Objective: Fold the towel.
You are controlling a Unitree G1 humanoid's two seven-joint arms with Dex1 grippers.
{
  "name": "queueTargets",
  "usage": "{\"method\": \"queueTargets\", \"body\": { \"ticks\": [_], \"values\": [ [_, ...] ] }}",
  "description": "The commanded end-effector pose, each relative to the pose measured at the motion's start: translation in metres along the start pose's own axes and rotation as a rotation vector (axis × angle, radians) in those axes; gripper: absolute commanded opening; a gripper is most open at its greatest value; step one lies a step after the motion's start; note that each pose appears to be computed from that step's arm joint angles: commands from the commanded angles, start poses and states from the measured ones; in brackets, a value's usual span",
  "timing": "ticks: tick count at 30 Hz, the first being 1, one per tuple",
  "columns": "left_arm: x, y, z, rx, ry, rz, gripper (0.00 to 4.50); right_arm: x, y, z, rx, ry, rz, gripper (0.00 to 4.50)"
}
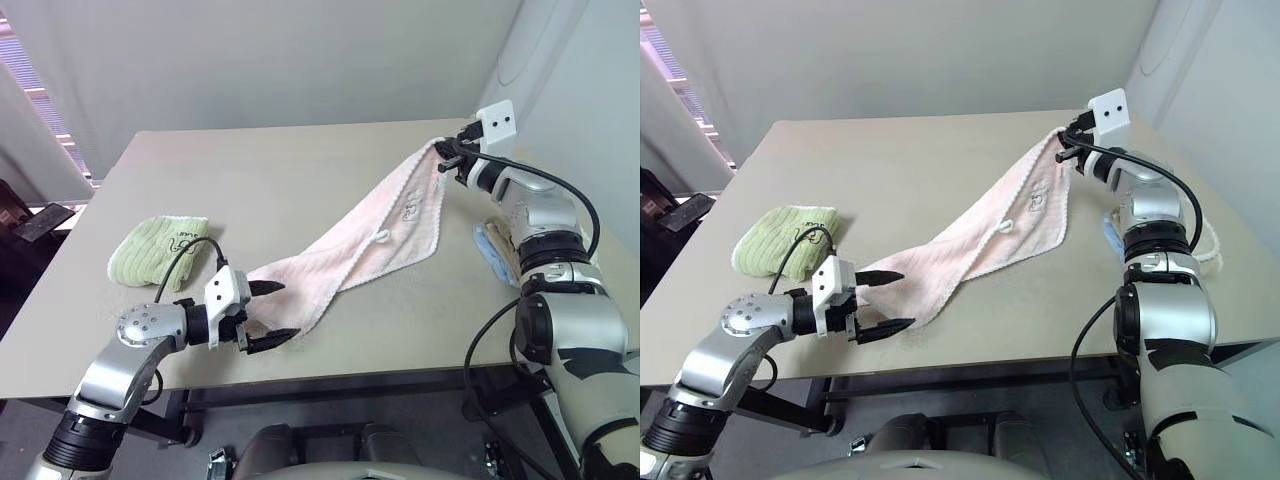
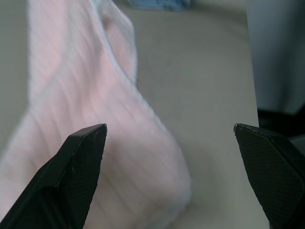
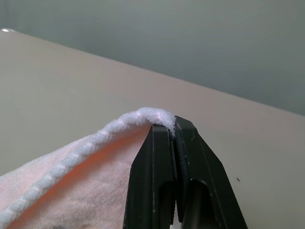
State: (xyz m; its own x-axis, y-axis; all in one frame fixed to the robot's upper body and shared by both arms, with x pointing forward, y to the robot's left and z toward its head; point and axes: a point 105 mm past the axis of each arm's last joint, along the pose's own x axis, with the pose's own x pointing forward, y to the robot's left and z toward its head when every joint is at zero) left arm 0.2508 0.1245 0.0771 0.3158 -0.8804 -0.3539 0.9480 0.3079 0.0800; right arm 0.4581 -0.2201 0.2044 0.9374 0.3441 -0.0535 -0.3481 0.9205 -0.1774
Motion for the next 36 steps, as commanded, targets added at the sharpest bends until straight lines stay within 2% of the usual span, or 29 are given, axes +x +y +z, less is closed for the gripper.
{"method": "queueTargets", "body": {
  "ticks": [1,7,12,17,19,24,31,36],
  "values": [
    [0.006,0.003,-0.005,-0.008,0.029,-0.016,4.50,0.004,0.003,0.026,-0.039,-0.073,0.002,0.03],
    [0.023,0.009,-0.001,-0.071,0.001,-0.022,4.50,0.003,0.000,0.020,-0.025,-0.058,-0.010,0.03],
    [0.028,0.004,-0.002,-0.094,0.050,-0.078,4.50,0.003,0.001,0.018,-0.023,-0.054,-0.007,0.03],
    [0.027,0.002,0.013,-0.007,0.018,-0.112,4.50,0.004,0.004,0.015,-0.030,-0.045,0.000,0.03],
    [0.024,0.001,0.010,0.046,0.043,-0.124,4.50,0.004,0.003,0.017,-0.034,-0.047,-0.011,0.03],
    [0.021,0.006,-0.005,0.103,0.104,-0.103,4.50,0.003,0.004,0.050,0.006,-0.165,0.007,0.03],
    [0.028,0.003,0.002,0.218,0.050,-0.103,4.50,0.001,0.003,0.077,-0.027,-0.220,-0.020,0.03],
    [0.033,0.009,0.009,0.274,0.000,-0.073,4.50,-0.001,0.017,0.104,-0.032,-0.288,0.005,0.03]
  ]
}}
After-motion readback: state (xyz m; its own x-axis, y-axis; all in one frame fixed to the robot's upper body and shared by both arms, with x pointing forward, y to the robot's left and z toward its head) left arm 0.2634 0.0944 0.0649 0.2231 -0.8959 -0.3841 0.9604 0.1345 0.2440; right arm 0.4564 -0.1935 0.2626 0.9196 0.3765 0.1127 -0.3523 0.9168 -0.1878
